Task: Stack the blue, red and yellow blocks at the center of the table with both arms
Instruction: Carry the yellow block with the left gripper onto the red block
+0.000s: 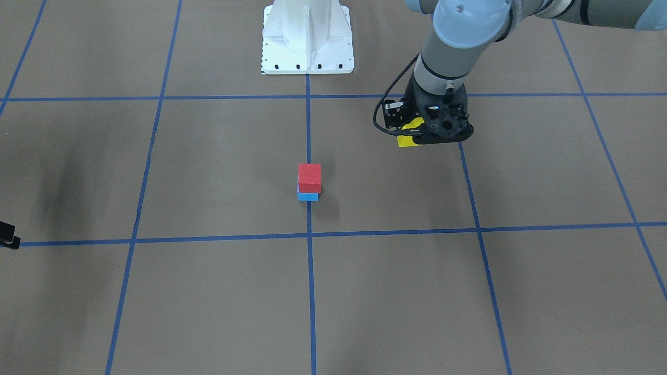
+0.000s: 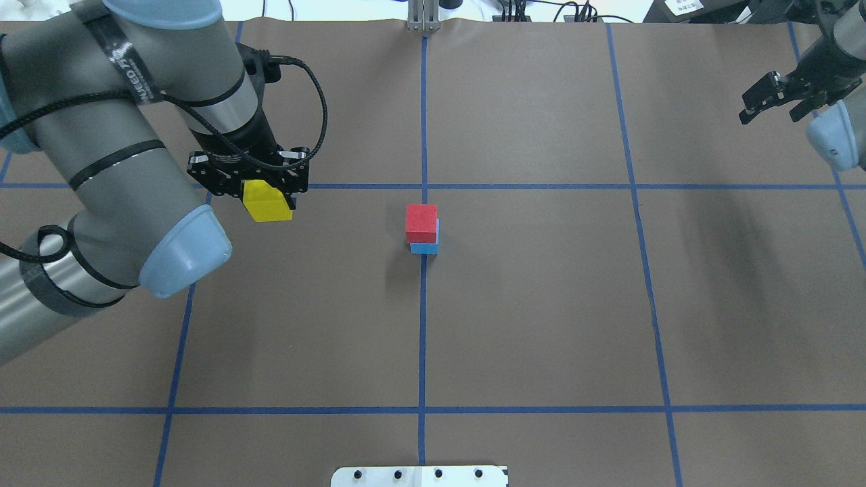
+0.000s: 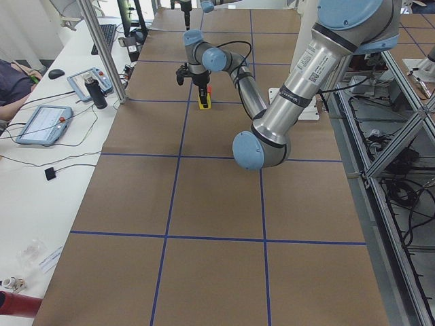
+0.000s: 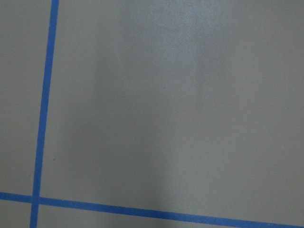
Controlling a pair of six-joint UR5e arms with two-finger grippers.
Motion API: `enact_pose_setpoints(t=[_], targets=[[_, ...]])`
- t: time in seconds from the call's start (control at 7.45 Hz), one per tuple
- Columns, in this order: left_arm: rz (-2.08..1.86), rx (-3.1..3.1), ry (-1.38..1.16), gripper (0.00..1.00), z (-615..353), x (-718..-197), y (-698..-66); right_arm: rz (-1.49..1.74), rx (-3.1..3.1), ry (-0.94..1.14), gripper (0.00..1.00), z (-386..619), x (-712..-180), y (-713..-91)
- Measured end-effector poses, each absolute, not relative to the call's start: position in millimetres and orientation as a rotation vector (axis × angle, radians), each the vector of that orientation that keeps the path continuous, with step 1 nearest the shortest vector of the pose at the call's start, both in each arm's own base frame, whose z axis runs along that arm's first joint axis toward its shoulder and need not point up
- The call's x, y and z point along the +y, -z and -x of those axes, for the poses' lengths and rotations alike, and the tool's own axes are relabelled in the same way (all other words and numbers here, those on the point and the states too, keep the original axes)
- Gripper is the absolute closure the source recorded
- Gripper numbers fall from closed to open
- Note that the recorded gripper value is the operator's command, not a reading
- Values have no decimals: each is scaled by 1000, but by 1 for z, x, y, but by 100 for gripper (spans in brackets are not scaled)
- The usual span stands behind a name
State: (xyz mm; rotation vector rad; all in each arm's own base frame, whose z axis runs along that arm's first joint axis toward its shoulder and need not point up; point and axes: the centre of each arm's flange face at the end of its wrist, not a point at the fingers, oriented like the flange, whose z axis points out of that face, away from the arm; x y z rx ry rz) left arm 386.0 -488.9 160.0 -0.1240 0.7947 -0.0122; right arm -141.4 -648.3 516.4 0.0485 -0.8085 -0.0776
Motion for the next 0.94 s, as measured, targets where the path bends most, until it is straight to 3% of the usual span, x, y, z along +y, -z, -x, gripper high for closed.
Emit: enact_pose_setpoints(t=[0.54,0.94], targets=[[129,796,29,100,-477,-499,-72,-53,-807,81,0,141,-649,-515],[82,807,7,100,-537,-526,-75,-52,-804,80,0,141,-649,-517]])
